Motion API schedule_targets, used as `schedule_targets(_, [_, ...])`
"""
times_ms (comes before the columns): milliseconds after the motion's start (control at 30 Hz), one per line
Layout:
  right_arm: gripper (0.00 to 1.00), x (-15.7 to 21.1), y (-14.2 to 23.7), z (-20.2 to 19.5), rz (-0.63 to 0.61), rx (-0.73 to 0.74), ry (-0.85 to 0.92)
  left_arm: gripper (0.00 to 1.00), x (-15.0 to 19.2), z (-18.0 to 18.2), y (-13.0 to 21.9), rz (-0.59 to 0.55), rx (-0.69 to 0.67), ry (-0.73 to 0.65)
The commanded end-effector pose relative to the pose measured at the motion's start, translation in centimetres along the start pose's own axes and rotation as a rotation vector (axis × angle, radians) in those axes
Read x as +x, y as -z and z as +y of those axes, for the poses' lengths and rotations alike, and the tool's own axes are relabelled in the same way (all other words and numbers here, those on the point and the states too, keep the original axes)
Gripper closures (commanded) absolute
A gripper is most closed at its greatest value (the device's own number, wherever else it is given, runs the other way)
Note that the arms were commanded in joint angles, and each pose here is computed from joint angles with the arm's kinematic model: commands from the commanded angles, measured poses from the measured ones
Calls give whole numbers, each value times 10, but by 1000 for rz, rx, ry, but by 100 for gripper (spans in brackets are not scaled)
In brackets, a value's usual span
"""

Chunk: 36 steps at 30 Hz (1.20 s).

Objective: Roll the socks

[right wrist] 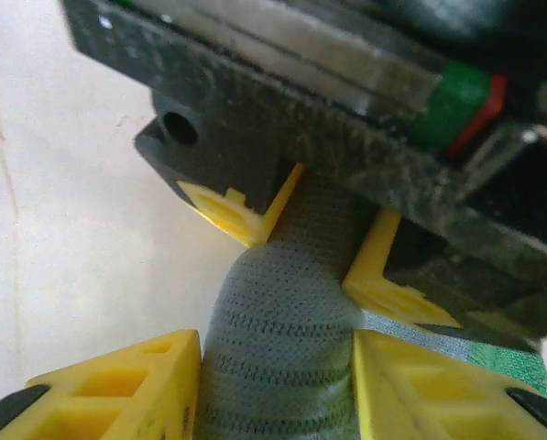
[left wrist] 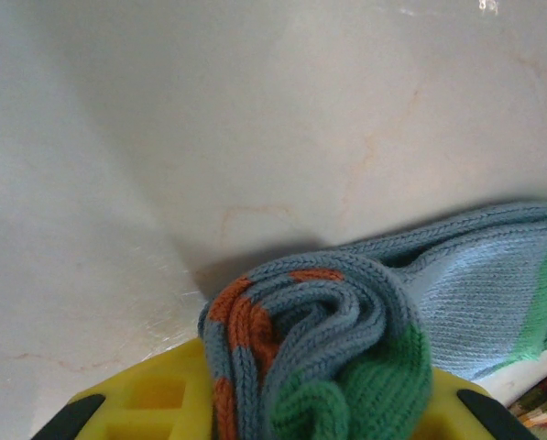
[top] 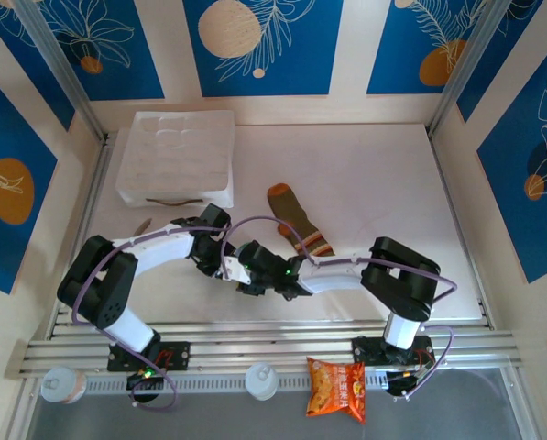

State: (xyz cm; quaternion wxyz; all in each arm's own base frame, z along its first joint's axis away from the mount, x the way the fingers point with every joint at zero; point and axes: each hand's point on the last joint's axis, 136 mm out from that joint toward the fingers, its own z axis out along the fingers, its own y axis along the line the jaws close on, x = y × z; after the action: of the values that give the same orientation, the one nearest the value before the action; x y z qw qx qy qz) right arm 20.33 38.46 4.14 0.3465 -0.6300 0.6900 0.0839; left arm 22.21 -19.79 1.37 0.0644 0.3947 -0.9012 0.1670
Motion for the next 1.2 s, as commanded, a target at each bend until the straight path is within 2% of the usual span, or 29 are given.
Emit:
schedule_targets(0, [57,20,-12,10,83,-16,6,90,10,94,-18,23,-348,66])
schedule_targets(100, [65,47,-22,19,178,-39,-31,90,11,90,-15,27,-331,70])
schedule_targets(133, [73,55,-24,21,210,-48,-57,88,12,88,-13,28,-318,73])
schedule_targets(200, [89,74,-25,25,270,-56,-119,79,14,83,-7,28,-285,78])
schedule_targets(300, [98,97,-24,38,327,-127,-220,62,15,77,7,19,-222,103])
schedule_targets(433, [100,117,-22,64,359,-290,-349,37,14,73,30,-9,-132,136])
schedule_targets(533, [100,121,-20,76,364,-374,-411,22,10,73,47,-35,-76,158])
schedule_targets(700, [100,128,-22,82,386,-432,-491,7,-2,76,74,-102,10,183])
schedule_targets(867, [100,131,-24,83,398,-471,-565,7,-12,71,93,-169,88,143])
schedule_targets(1167, [100,141,-28,78,428,-560,-802,19,-8,37,87,-117,230,43])
